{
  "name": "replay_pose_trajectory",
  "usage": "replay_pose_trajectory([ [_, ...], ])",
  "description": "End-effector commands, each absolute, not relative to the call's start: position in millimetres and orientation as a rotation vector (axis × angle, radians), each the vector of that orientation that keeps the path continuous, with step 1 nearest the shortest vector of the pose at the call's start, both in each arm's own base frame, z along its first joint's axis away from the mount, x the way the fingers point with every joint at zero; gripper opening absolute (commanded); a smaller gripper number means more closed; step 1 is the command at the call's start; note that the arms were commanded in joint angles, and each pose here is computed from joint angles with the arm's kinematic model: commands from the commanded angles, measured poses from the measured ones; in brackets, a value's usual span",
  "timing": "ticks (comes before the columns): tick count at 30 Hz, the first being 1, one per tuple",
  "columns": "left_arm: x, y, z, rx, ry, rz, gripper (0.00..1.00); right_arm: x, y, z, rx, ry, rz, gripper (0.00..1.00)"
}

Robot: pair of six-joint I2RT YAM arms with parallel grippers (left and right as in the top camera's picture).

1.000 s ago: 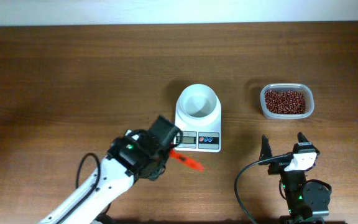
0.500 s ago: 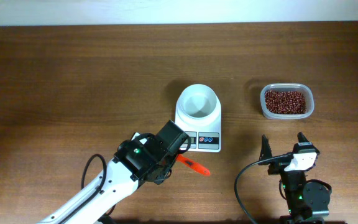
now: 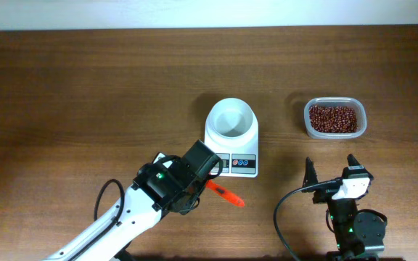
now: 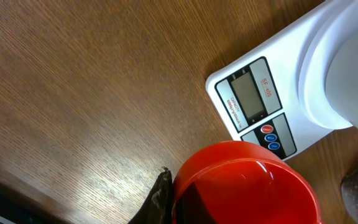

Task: Scoop and weigh 50g on scale
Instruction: 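Grasp the orange scoop and carry it toward the scale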

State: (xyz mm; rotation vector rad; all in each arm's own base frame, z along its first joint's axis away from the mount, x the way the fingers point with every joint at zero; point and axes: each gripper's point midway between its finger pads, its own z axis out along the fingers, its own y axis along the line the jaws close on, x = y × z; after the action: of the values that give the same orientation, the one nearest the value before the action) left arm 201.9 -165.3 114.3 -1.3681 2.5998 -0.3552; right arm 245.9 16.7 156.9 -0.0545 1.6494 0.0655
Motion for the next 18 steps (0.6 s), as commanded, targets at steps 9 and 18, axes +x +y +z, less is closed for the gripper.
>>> replay_pose_trajectory([
  [9, 234, -150, 141, -1.176, 2.458, -0.283, 0.0, 246, 17, 155, -0.05, 1.652, 0.072, 0.99],
  [18, 243, -159, 167, -1.072, 2.468, -0.337, 0.0, 246, 17, 155, -0.05, 1.652, 0.072, 0.99],
])
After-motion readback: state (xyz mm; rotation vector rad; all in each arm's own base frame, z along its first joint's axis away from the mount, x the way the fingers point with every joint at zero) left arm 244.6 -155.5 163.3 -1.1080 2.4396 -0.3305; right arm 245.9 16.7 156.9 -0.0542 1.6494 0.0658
